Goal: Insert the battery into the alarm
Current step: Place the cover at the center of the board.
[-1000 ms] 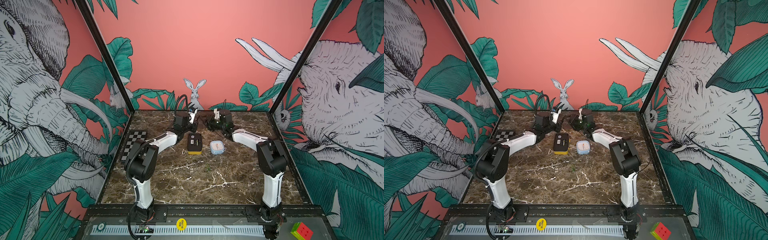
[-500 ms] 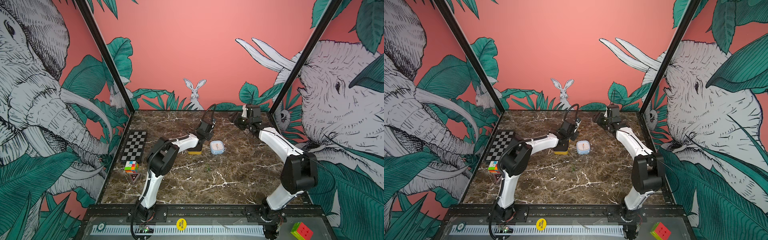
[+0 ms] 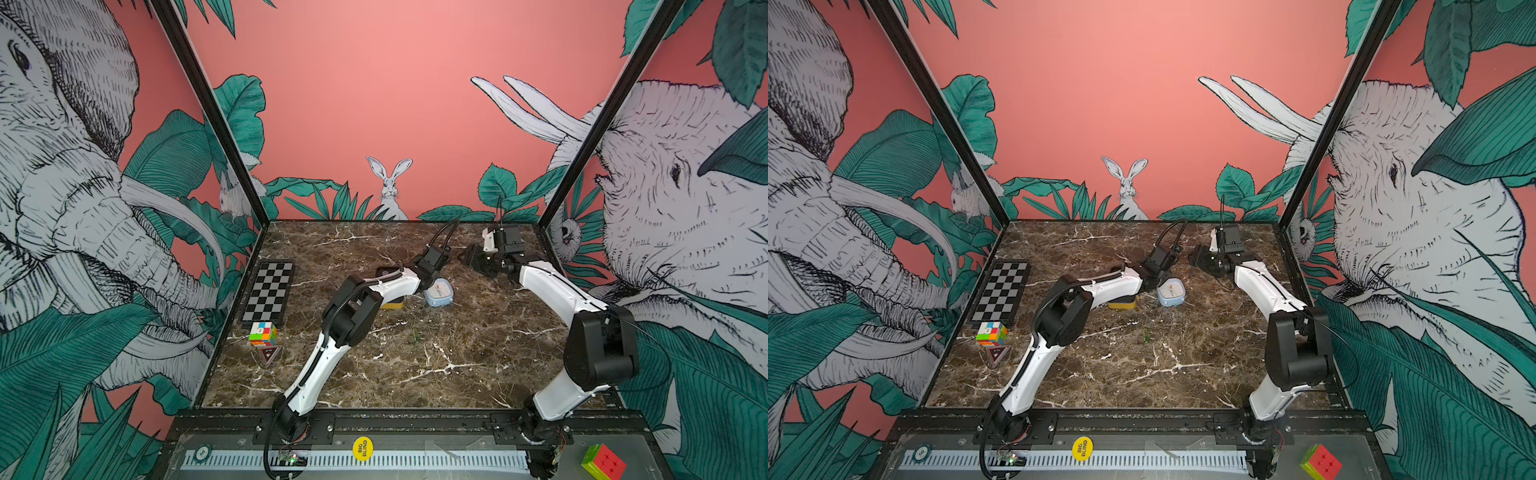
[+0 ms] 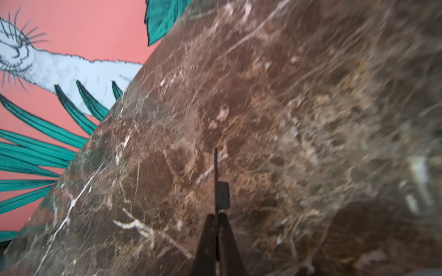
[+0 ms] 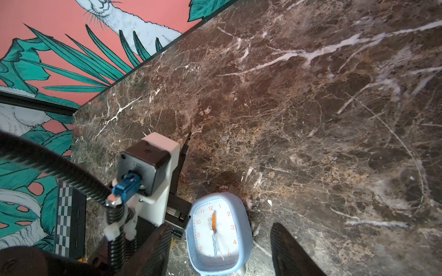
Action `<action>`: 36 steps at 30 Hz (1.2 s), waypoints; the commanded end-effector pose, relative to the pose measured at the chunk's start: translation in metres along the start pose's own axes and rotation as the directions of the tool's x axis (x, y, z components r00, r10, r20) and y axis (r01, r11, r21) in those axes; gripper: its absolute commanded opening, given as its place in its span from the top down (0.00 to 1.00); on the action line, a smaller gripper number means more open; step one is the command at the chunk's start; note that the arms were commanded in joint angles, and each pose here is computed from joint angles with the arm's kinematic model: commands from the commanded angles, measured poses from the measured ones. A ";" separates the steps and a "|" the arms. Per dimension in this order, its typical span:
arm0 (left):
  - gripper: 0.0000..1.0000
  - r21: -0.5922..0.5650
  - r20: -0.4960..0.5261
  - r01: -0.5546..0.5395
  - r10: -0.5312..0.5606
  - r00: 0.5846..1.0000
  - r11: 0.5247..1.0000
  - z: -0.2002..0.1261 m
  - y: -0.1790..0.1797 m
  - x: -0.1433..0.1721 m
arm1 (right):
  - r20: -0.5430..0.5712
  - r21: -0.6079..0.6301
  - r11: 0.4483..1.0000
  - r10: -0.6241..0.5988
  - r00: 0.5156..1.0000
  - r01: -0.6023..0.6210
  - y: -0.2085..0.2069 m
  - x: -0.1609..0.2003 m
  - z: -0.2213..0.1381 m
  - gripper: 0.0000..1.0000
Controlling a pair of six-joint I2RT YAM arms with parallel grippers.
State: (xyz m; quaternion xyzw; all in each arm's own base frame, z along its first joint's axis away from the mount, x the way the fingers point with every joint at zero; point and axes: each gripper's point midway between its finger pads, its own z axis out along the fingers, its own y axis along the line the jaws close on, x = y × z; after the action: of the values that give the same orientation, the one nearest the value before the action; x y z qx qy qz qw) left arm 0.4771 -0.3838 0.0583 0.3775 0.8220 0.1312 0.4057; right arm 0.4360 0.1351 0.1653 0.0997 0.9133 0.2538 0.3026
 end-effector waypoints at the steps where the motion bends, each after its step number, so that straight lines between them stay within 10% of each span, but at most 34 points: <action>1: 1.00 -0.009 -0.074 -0.060 0.060 0.995 0.998 -0.004 -0.001 0.017 | -0.007 -0.036 0.999 -0.001 1.000 0.000 0.002 0.001 0.009 0.35; 11: 0.94 0.075 -0.105 -0.119 0.127 0.986 0.990 -0.005 -0.016 0.031 | -0.046 -0.044 0.999 0.006 0.999 -0.008 -0.002 0.010 0.022 0.34; 23: 0.42 0.160 -0.038 -0.003 0.009 0.999 0.987 -0.042 -0.005 0.001 | -0.053 0.011 0.998 -0.065 0.996 0.065 -0.002 -0.006 0.025 0.31; 30: 0.33 0.230 0.003 0.206 -0.213 0.977 0.951 -0.087 0.041 -0.021 | -0.115 -0.008 0.996 -0.087 0.989 0.087 0.009 -0.016 0.050 0.37; 36: 0.32 0.336 -0.020 0.450 -0.471 0.882 0.827 -0.110 0.104 -0.001 | -0.211 0.026 0.988 -0.144 0.967 0.152 0.032 0.005 0.077 0.45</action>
State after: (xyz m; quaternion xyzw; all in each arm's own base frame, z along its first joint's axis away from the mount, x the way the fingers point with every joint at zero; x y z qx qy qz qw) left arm 0.4443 -0.3293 0.1604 0.3009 0.8714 -0.0506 0.3842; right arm 0.4919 0.1742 0.1349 0.0389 0.9372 0.2386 0.2515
